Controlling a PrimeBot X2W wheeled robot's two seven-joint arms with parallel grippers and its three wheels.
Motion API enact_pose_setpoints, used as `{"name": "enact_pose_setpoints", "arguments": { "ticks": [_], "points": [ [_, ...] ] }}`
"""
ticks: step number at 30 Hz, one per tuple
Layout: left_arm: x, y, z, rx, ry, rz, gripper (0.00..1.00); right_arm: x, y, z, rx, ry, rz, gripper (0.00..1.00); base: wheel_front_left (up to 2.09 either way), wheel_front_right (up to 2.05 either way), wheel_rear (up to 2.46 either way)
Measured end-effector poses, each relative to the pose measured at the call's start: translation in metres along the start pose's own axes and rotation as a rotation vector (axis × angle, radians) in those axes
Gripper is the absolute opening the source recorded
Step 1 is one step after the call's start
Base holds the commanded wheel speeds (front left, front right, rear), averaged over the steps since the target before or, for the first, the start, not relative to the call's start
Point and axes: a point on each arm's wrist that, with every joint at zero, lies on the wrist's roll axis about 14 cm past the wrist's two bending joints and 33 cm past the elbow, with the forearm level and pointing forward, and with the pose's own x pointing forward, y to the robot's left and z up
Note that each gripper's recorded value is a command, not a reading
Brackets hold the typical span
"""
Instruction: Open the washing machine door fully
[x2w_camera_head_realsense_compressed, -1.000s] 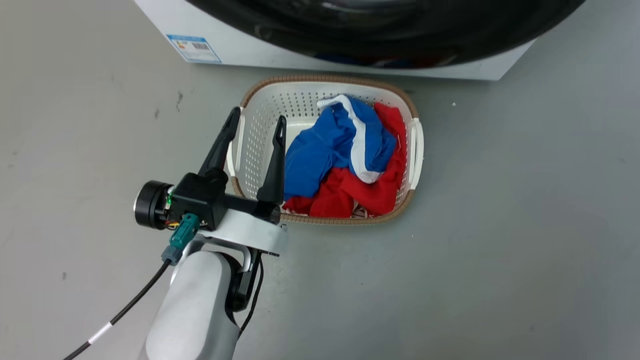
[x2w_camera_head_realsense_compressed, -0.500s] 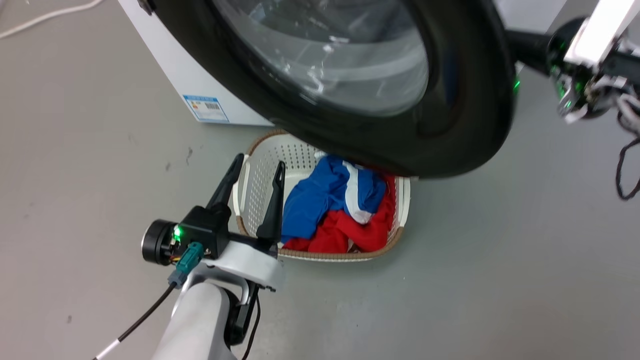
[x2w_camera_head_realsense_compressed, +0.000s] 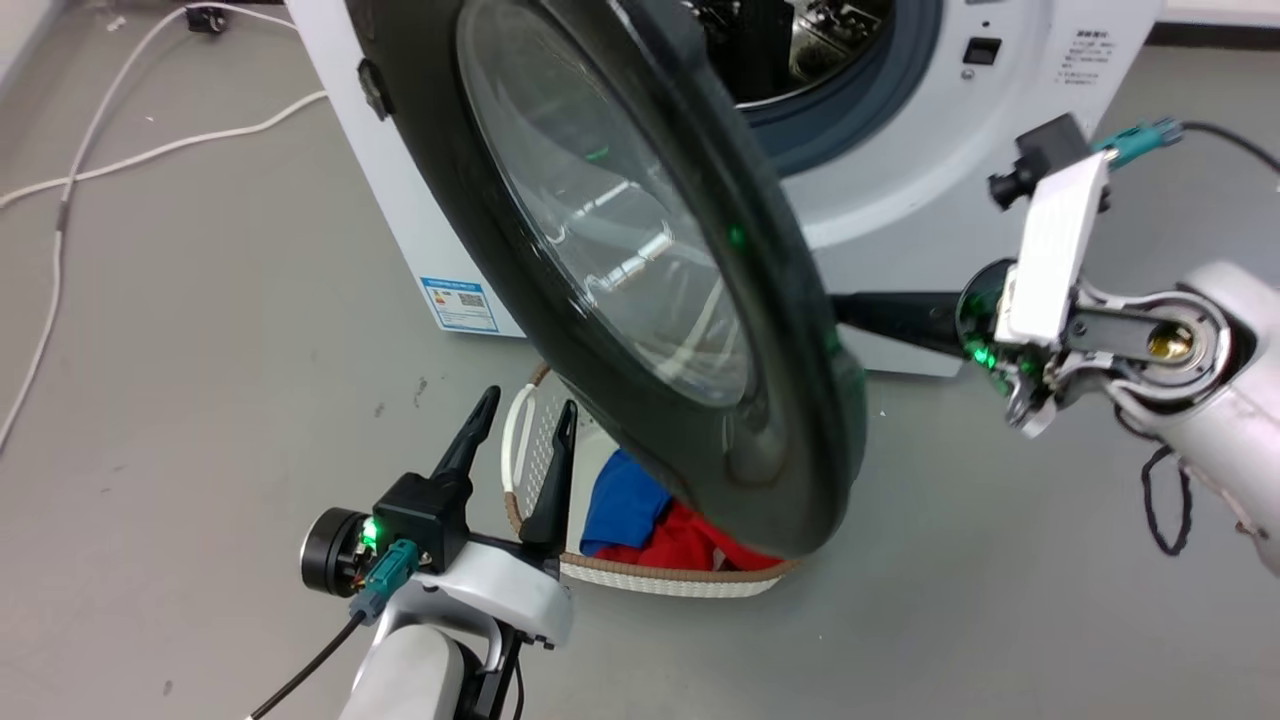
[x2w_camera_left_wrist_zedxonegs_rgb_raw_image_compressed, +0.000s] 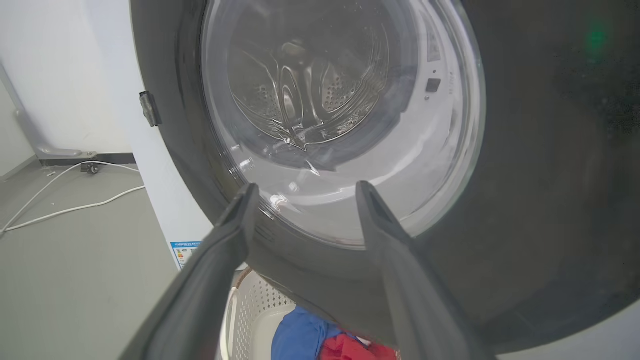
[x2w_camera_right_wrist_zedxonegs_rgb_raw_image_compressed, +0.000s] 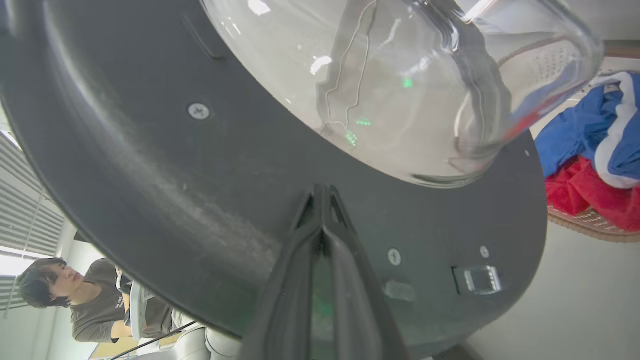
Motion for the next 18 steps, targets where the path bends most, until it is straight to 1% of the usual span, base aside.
{"name": "enact_pose_setpoints", "arguments": {
  "ticks": [3, 8, 18],
  "points": [
    [-0.007, 0.003, 0.004, 0.000, -0.007, 0.011, 1.00, 0.011, 0.018, -0.022, -0.013, 0.054, 0.049, 0.00, 0.00, 0.00, 0.00],
    [-0.011, 0.005, 0.003, -0.002, -0.004, 0.018, 1.00, 0.020, 0.029, -0.044, -0.005, 0.100, 0.087, 0.00, 0.00, 0.00, 0.00],
    [-0.016, 0.005, 0.006, -0.004, -0.010, 0.022, 1.00, 0.022, 0.045, -0.064, 0.015, 0.111, 0.122, 0.00, 0.00, 0.00, 0.00]
  ]
}}
